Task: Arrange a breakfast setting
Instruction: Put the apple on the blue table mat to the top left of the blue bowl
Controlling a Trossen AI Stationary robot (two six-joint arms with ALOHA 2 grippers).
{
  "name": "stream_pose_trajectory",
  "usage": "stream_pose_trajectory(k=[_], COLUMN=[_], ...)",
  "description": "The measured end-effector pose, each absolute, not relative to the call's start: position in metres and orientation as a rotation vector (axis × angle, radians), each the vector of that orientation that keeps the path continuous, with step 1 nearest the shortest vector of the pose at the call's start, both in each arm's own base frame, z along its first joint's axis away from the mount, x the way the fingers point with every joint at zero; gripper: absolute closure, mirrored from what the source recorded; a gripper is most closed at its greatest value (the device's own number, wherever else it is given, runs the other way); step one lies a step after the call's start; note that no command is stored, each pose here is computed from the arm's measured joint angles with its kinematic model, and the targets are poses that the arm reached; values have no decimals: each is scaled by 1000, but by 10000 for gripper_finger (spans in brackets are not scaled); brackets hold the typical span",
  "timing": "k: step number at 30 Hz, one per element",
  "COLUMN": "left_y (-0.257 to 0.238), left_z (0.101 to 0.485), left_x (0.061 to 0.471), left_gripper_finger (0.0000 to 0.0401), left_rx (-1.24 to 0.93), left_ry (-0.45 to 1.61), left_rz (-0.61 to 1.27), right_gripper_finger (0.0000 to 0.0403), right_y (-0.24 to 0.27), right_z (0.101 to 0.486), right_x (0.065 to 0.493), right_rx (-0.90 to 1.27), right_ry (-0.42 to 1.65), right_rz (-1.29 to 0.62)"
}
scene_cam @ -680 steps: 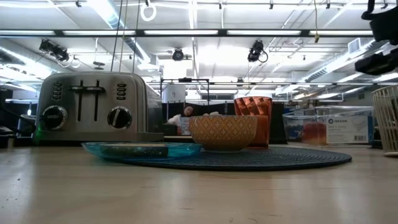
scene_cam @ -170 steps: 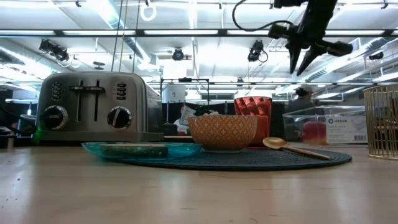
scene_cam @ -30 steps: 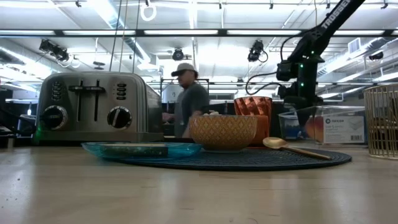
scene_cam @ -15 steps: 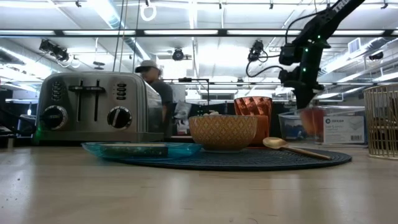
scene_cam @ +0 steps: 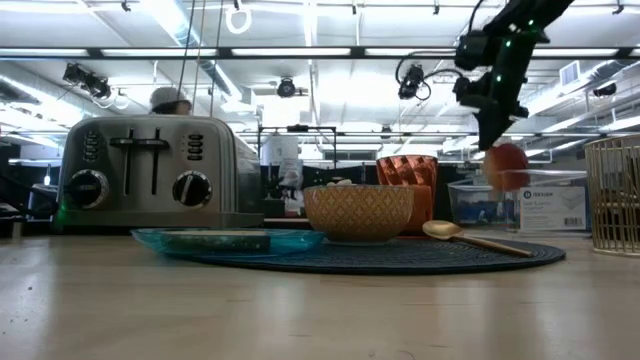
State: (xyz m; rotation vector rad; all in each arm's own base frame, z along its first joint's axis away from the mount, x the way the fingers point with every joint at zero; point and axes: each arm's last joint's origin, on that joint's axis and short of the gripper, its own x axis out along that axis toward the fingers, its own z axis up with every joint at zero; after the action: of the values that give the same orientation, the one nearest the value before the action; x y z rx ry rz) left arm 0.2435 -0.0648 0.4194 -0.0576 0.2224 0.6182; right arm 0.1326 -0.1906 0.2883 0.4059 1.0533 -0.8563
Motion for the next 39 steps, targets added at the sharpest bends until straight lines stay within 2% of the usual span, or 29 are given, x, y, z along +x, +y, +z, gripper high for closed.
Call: stream_pose_trajectory(k=[15, 39], left_y=[-60, -60], left_z=[424, 424], left_x=[233, 233], left_gripper_finger=[173, 173], left_rx=[-49, -59], left_ry=[231, 237], left_rz=[619, 585], right_gripper_finger=[392, 392], right_y=[-128, -58], right_z=[320, 334], right_x=[143, 197], right_rx=[388, 408], right_ry=[898, 668], right_rz=[-783, -554])
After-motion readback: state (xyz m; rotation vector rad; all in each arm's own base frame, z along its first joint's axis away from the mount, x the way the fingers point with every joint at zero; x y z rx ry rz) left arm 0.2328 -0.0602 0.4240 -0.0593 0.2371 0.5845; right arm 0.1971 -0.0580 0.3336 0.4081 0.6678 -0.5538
